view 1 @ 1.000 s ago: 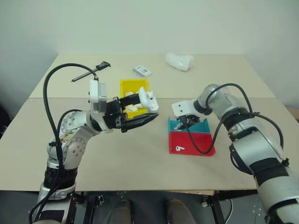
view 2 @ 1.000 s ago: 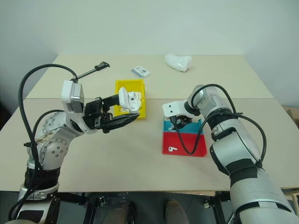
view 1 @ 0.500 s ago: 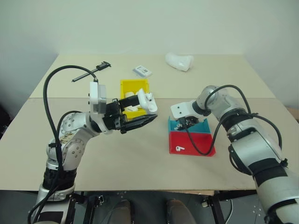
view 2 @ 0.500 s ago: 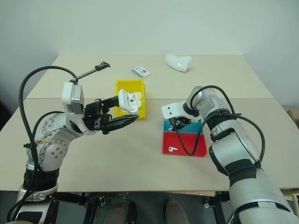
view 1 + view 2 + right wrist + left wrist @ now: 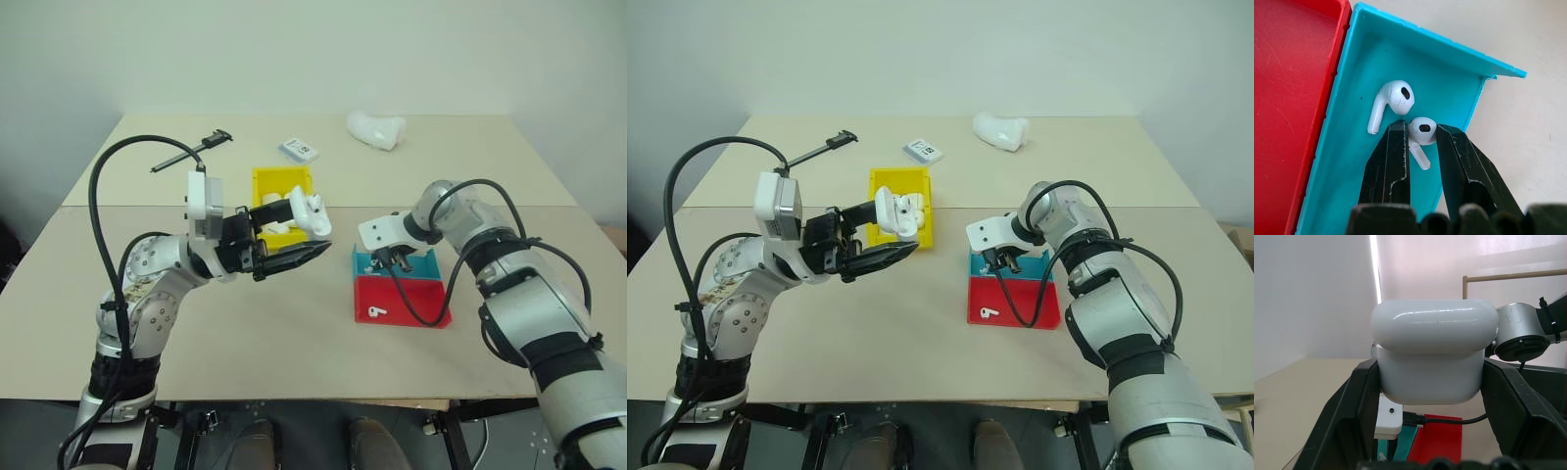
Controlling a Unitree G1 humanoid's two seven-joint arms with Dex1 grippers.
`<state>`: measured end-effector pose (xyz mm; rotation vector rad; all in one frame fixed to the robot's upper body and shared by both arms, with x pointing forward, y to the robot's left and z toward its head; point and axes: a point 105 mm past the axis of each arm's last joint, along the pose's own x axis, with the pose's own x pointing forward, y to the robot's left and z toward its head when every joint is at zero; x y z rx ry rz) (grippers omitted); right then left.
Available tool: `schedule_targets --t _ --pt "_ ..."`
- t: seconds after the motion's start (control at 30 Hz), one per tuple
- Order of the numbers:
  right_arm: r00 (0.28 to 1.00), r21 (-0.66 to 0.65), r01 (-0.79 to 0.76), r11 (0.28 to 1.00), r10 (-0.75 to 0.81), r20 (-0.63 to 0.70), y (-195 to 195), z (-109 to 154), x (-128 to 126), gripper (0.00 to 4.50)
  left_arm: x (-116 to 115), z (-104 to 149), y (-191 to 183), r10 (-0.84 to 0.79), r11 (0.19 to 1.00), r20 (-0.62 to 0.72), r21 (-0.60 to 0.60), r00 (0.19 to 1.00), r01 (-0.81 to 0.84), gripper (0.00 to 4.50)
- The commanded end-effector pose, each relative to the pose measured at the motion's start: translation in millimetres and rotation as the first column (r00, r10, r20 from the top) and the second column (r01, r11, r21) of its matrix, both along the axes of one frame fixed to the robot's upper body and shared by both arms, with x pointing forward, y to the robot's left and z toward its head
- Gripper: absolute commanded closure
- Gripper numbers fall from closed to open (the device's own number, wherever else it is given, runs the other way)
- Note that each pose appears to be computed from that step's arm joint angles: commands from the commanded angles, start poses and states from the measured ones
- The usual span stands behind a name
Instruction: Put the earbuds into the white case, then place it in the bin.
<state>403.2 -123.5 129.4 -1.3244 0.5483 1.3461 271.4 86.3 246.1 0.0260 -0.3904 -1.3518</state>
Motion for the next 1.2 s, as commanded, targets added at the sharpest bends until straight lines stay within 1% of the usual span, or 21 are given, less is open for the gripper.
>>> schedule_targets --t 0.03,0.13,0.17,0.23,0.3,0.33,0.37,0.4,0.43,0.47,0.57,0.6,0.73,0.8,0.87,0.93,1.0,1.03,1.13,1.2 --pt "0.999 0.019 0.026 0.999 -0.025 -0.040 -5 -6 -4 3.89 -7 10 1 -0.010 1.000 0.052 -0.009 0.999 0.010 1.72" --pt "0.995 0.128 0.097 0.987 -0.092 -0.045 -4 8 1 3.89 -7 10 0 -0.020 1.000 0.050 -0.010 0.999 0.021 1.72" --pt "0.992 0.177 0.125 0.976 -0.119 -0.045 -5 17 3 3.89 -7 11 -1 -0.025 1.000 0.049 -0.011 0.998 0.025 1.72" --pt "0.985 0.282 0.171 0.944 -0.172 -0.025 -12 39 6 3.89 -7 11 -2 -0.037 0.999 0.050 -0.013 0.998 0.038 1.72" --pt "0.971 0.413 0.219 0.884 -0.239 -0.005 -21 63 7 3.89 -6 12 -5 -0.050 0.998 0.050 -0.020 0.997 0.052 1.72" --pt "0.961 0.505 0.245 0.827 -0.275 -0.016 -23 78 5 3.89 -6 12 -7 -0.060 0.998 0.050 -0.023 0.997 0.061 1.72" --pt "0.951 0.611 0.269 0.744 -0.306 -0.046 -23 94 0 3.89 -5 13 -9 -0.069 0.997 0.050 -0.028 0.996 0.071 1.72" --pt "0.946 0.687 0.280 0.671 -0.315 -0.078 -24 107 -7 3.89 -5 13 -11 -0.077 0.996 0.050 -0.032 0.996 0.079 1.72" --pt "0.947 0.752 0.284 0.595 -0.297 -0.123 -23 119 -19 3.89 -5 13 -13 -0.086 0.996 0.051 -0.036 0.995 0.088 1.72" --pt "0.952 0.817 0.280 0.504 -0.257 -0.167 -21 133 -33 3.89 -5 13 -15 -0.095 0.994 0.051 -0.040 0.994 0.097 1.72" --pt "0.954 0.921 0.299 0.250 -0.104 -0.281 -21 163 -82 3.89 -3 14 -22 -0.127 0.990 0.049 -0.050 0.991 0.129 1.72" --pt "0.950 0.929 0.311 0.201 -0.068 -0.304 -20 167 -95 3.89 -3 14 -23 -0.137 0.989 0.049 -0.053 0.989 0.139 1.72" --pt "0.938 0.941 0.333 0.055 0.080 -0.336 -13 181 -145 3.89 -3 13 -31 -0.190 0.980 0.051 -0.049 0.981 0.192 1.72" --pt "0.938 0.946 0.325 0.021 0.120 -0.325 -7 185 -161 3.89 -4 14 -37 -0.216 0.975 0.053 -0.047 0.975 0.218 1.72" --pt "0.936 0.945 0.327 0.005 0.136 -0.325 -1 186 -170 3.89 -4 14 -43 -0.236 0.970 0.055 -0.045 0.970 0.239 1.72" --pt "0.936 0.942 0.333 0.035 0.109 -0.335 12 180 -177 3.89 -4 17 -52 -0.278 0.958 0.059 -0.053 0.959 0.281 1.72" --pt "0.931 0.937 0.348 0.024 0.106 -0.349 19 179 -180 3.89 -5 19 -57 -0.304 0.950 0.063 -0.056 0.951 0.307 1.72" --pt "0.930 0.936 0.351 0.018 0.108 -0.351 21 179 -182 3.89 -5 19 -58 -0.306 0.949 0.064 -0.056 0.950 0.310 1.72" --pt "0.922 0.925 0.376 0.056 0.075 -0.379 30 169 -186 3.89 -4 19 -58 -0.317 0.946 0.065 -0.052 0.946 0.320 1.72" --pt "0.915 0.916 0.397 0.066 0.047 -0.400 31 165 -184 3.89 -4 18 -57 -0.319 0.945 0.065 -0.050 0.946 0.322 1.72"
